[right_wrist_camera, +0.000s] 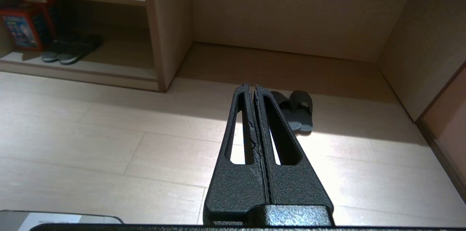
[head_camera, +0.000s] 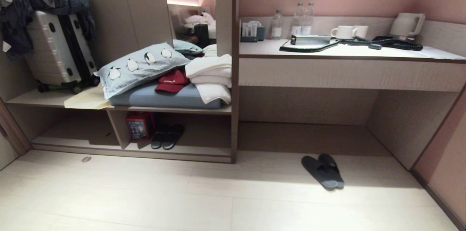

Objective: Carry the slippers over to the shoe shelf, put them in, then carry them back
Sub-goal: Pick up the slippers on the floor

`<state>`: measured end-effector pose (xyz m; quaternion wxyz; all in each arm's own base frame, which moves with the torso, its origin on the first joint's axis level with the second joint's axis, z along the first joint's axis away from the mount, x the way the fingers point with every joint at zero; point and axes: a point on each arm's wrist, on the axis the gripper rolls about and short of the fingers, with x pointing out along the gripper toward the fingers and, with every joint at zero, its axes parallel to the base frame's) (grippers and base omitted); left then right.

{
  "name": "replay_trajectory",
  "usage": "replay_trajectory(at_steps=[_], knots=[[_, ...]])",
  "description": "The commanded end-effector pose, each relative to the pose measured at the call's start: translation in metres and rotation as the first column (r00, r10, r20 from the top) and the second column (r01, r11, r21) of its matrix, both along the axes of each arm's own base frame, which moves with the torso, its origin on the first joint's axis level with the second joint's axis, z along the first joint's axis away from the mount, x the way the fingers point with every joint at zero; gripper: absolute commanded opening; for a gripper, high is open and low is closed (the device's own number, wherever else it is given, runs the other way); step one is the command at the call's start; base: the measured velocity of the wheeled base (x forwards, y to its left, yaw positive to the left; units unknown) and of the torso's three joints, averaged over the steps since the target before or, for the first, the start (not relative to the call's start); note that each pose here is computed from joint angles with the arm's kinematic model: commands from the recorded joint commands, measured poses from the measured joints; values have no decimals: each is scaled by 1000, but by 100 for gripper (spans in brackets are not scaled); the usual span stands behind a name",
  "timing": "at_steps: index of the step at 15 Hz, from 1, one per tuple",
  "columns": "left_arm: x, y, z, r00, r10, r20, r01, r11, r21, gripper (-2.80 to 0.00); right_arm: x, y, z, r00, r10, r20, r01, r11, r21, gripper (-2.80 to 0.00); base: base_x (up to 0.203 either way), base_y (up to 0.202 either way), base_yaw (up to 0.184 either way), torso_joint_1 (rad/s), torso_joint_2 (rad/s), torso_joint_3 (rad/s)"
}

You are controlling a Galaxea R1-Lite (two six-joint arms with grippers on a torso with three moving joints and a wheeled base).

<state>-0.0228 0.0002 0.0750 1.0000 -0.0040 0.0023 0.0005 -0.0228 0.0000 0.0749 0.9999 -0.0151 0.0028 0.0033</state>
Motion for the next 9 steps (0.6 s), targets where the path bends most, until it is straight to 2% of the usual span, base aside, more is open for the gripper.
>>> replay_trajectory(at_steps=[1, 9], knots=[[0, 0, 0, 1000, 0, 0, 0, 1000, -1, -280, 0, 0, 0, 1000, 1, 1, -1, 1000, 0, -280, 196, 0, 0, -2, 3, 6], [0, 0, 0, 1000, 0, 0, 0, 1000, -1, -280, 0, 0, 0, 1000, 1, 1, -1, 1000, 0, -280, 197, 0, -1, 4, 3, 2]])
